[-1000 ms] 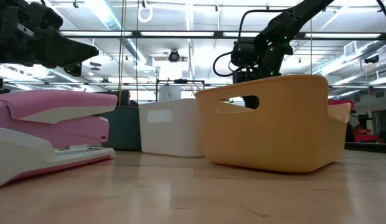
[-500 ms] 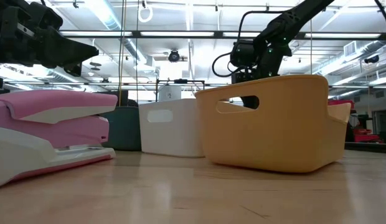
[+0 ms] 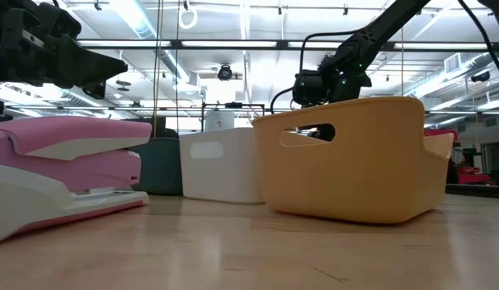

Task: Pick and place Stapler, Stapler remover, tape
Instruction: Put the green tape into the blue bin

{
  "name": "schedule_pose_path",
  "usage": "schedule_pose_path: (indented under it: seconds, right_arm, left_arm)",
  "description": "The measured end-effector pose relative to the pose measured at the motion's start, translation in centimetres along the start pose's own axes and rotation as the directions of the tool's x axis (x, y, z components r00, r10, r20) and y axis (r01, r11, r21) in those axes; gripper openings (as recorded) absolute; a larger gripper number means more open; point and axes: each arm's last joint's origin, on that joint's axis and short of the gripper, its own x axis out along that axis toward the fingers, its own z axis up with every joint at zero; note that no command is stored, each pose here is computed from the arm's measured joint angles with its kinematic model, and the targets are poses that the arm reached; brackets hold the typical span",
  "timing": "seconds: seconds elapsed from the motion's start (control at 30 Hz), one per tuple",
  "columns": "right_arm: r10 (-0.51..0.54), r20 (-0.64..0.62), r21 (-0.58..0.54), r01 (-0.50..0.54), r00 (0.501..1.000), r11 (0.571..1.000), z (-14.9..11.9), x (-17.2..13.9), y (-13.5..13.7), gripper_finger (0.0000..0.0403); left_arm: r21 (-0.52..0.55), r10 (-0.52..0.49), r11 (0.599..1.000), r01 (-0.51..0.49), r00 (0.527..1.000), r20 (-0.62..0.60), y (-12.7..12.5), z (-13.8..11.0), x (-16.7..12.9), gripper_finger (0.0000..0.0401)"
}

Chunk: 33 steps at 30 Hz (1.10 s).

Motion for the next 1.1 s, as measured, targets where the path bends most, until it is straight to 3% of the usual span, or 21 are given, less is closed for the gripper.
schedule_pose_path:
  seconds: [0.27,0.73,1.1]
  right_arm:
    - [-0.001,0.001,0.001,0.001,1.000,1.000,0.02,0.06,-0.02,0.0265]
    - [-0.007,-0.004,0.026,0.007,1.000,1.000,0.00,0.06,-0.03,0.0168]
    - [-0.006,-0.005,0.026,0.006,1.000,1.000,0.00,0.06,-0.02,0.0115]
  left_arm:
    - [0.000,0.000,1.000,0.000,1.000,0.000,0.00,0.00,0.00,0.0037]
    - [0.000,0.000,1.000,0.000,1.000,0.000,0.00,0.01,0.00,0.0037]
    - [0.000,0.000,1.000,0.000,1.000,0.000,0.00,0.01,0.00,0.0037]
